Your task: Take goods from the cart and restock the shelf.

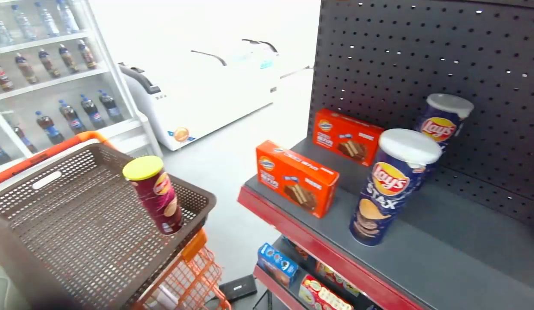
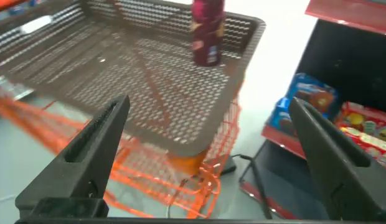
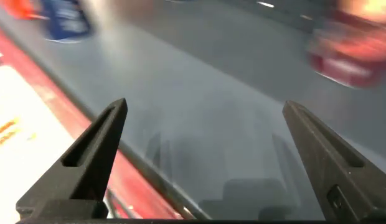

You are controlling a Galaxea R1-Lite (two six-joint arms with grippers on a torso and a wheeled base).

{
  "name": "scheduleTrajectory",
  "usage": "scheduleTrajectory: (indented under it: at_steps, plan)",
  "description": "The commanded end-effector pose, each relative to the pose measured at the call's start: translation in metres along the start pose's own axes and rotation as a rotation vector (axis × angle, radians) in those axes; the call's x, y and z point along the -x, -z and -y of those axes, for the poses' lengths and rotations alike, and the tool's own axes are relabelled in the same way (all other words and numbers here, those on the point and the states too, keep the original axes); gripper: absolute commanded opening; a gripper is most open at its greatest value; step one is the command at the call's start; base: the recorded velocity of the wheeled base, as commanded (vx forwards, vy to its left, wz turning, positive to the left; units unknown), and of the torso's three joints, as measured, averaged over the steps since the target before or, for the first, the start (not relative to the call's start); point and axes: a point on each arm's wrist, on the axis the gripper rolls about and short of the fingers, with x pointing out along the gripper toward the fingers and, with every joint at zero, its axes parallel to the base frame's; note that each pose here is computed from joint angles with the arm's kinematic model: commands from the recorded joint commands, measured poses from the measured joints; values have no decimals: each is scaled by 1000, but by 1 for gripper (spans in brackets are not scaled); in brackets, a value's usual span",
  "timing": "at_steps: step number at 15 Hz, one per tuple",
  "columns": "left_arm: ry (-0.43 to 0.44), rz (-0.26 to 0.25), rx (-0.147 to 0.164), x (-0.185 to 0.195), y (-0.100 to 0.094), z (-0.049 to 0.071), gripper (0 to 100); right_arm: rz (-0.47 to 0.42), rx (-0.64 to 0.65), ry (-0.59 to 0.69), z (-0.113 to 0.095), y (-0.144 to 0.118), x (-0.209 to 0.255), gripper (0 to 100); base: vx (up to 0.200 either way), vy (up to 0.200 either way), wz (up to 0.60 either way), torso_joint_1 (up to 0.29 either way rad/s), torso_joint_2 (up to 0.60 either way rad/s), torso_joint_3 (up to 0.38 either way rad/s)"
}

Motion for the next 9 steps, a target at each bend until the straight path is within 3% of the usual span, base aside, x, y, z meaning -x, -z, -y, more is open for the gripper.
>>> scheduleTrajectory:
  at_steps: [1, 8, 9]
  plan:
    - [0, -3, 1, 0, 0, 0, 100, 0, 0, 0, 0, 0, 0, 100, 0, 0, 600, -2, 2, 7]
    - [-3, -3, 1, 0, 0, 0, 100, 0, 0, 1, 0, 0, 0, 100, 0, 0, 0, 0, 0, 0]
    - [-1, 17, -3, 1, -4, 0, 100, 0, 0, 1, 0, 0, 0, 100, 0, 0, 0, 0, 0, 0]
